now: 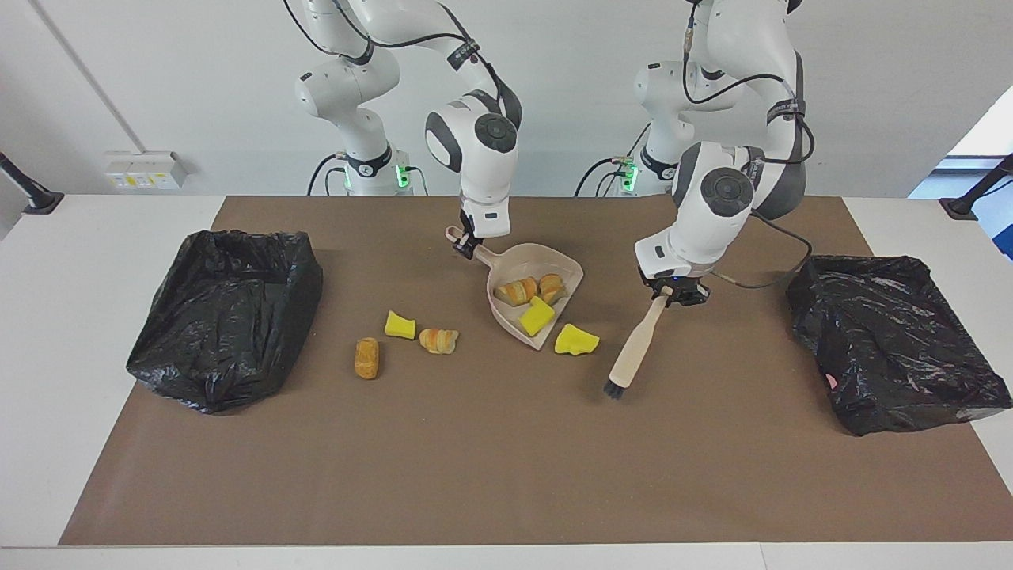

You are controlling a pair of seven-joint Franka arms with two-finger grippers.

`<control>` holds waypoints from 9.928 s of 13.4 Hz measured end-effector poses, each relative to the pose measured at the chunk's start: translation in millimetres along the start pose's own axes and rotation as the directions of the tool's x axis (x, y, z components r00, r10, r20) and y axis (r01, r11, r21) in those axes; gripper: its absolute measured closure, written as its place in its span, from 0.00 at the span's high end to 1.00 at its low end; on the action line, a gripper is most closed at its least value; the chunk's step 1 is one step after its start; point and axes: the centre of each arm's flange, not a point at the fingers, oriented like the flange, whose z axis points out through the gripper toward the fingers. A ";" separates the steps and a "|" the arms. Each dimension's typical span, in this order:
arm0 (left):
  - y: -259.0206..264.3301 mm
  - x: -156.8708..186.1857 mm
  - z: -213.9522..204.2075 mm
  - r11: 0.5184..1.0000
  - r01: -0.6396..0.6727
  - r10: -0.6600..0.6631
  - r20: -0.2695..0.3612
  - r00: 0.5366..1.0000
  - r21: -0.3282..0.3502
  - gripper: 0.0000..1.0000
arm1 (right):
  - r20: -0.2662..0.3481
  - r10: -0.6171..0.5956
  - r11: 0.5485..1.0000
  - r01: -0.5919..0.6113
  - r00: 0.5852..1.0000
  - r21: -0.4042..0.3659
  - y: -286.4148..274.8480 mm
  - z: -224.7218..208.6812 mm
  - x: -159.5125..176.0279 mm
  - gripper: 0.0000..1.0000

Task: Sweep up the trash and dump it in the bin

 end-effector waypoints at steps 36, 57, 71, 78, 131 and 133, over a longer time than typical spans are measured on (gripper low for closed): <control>238.3 -111.6 -69.2 0.923 0.345 -0.377 0.216 0.901 0.172 0.26 | -0.029 0.008 1.000 -0.008 1.000 -0.006 2.3 -13.8 5.3 0.32; 356.4 -147.1 15.2 0.765 0.637 -0.632 0.085 0.770 -0.090 0.26 | -0.111 0.160 0.987 -0.157 0.981 0.043 201.3 -148.4 -176.6 0.32; 390.9 -146.0 49.6 0.774 0.623 -0.614 0.109 0.782 -0.114 0.26 | 0.143 0.018 0.999 -0.012 0.990 -0.045 326.4 -124.5 -486.6 0.32; 390.1 -141.0 60.2 0.776 0.621 -0.607 0.135 0.783 -0.113 0.37 | 0.480 -0.066 0.967 0.175 0.875 -0.186 360.5 -93.2 -474.7 0.32; -85.0 -138.6 -278.9 0.883 0.461 -0.470 -0.177 0.865 -0.094 1.00 | 0.062 0.798 0.596 -0.800 0.599 0.072 129.6 -133.3 -0.7 0.32; -84.0 -137.8 -279.1 0.884 0.459 -0.468 -0.178 0.866 -0.094 1.00 | 0.039 0.842 0.531 -0.840 0.537 0.107 118.3 -124.1 31.6 0.32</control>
